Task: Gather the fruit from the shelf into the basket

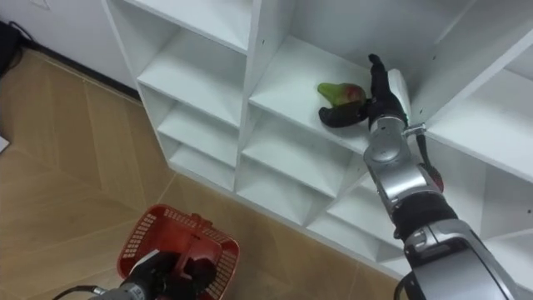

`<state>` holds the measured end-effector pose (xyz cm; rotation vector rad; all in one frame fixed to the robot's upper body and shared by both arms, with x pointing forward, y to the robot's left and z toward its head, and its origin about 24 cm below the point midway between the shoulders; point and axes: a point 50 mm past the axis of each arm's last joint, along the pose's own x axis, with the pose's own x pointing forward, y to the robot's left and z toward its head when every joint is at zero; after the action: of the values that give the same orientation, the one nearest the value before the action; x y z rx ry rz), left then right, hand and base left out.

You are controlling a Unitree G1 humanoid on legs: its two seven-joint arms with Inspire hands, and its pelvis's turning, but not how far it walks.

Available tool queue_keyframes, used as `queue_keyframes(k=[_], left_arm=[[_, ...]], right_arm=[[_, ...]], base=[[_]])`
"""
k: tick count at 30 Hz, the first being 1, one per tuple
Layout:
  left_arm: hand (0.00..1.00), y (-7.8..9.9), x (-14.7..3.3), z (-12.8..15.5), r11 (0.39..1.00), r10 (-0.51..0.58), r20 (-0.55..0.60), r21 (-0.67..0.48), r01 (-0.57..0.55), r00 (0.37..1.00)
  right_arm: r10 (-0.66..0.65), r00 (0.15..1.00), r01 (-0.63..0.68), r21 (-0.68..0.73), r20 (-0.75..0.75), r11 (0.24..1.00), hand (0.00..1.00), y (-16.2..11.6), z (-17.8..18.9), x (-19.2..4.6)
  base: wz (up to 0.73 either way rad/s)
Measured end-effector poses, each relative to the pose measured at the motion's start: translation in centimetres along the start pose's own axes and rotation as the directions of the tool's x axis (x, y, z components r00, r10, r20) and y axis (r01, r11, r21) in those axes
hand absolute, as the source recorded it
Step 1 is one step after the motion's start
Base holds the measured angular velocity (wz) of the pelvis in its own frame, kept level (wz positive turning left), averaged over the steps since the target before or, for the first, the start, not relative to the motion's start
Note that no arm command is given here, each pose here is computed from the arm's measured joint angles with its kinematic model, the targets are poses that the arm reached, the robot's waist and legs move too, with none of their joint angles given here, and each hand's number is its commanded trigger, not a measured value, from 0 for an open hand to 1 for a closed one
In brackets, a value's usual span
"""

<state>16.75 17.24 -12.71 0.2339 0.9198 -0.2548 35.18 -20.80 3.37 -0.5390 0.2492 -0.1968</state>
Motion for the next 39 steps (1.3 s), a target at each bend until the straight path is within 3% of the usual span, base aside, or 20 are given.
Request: queue_keyframes(k=[28,29,31,32,39], left_arm=[[1.00,-0.9,0.7,-0.1,0.999,-0.029,-0.048,0.041,0.031,0.998],[1.00,-0.9,0.7,0.0,0.999,-0.029,-0.048,0.041,0.031,0.998],[1.00,-1.1,0.8,0.3,0.999,-0.033,-0.042,0.041,0.035,0.999],[1.00,-1.1,0.9,0.3,0.999,-0.034,-0.039,0.041,0.036,0.999],[1.00,-1.6,1.1,1.2,0.999,-0.034,-0.017,0.033,0.034,0.999]], right_arm=[[-0.032,0.999,0.035,0.132,-0.029,0.991,0.00,0.9,-0.7,-0.2],[-0.032,0.999,0.035,0.133,-0.028,0.991,0.33,1.0,-0.7,-0.2],[-0.032,0.999,0.035,0.132,-0.027,0.991,0.82,1.0,-0.8,-0.2],[-0.032,0.999,0.035,0.133,-0.026,0.991,1.00,1.0,-0.8,-0.2],[-0.034,0.999,0.036,0.142,-0.016,0.989,1.00,0.9,-0.7,-0.2]], base=[[0.01],[0.00],[0.00],[0.00],[0.00]])
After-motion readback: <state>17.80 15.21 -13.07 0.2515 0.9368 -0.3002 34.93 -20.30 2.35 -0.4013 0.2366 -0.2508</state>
